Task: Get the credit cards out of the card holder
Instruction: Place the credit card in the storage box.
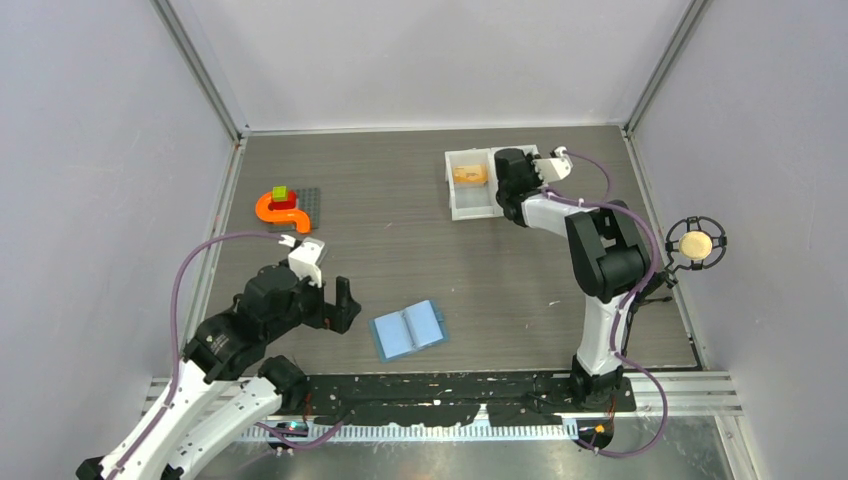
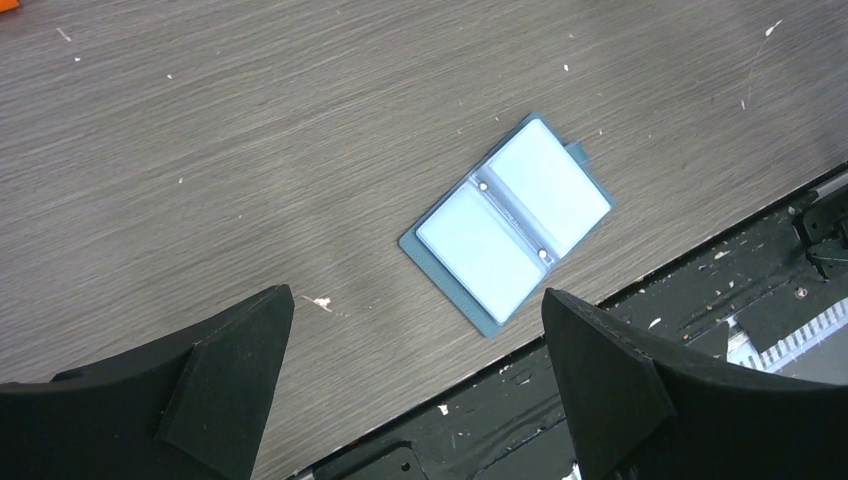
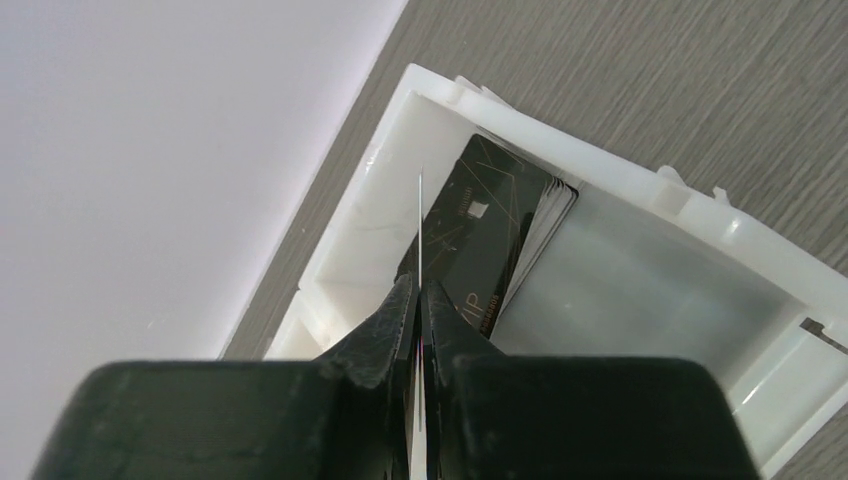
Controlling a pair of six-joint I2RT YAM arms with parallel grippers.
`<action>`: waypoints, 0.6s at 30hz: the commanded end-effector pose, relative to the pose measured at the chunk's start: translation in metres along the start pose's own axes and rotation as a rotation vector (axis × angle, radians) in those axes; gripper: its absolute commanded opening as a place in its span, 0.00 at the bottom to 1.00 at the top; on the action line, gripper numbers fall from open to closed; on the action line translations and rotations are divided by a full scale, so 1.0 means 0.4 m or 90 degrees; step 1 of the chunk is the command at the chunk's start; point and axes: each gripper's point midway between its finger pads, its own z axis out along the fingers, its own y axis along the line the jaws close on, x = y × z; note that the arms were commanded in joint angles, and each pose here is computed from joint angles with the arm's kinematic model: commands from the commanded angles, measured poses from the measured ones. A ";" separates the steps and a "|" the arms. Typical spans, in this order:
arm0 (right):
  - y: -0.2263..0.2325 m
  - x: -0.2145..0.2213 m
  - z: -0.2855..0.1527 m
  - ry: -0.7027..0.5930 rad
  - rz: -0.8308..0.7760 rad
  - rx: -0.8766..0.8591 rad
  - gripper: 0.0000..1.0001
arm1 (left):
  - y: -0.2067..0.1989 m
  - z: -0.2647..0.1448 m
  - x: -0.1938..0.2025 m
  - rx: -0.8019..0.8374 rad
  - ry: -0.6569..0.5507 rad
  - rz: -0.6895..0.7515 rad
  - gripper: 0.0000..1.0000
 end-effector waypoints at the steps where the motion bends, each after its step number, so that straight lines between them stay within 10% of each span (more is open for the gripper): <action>1: 0.026 -0.010 0.014 -0.020 0.047 0.007 0.11 | -0.006 0.013 -0.008 0.006 0.001 0.009 1.00; 18: 0.011 0.012 0.052 0.009 -0.005 0.036 0.23 | -0.003 0.006 -0.013 0.004 -0.011 0.010 1.00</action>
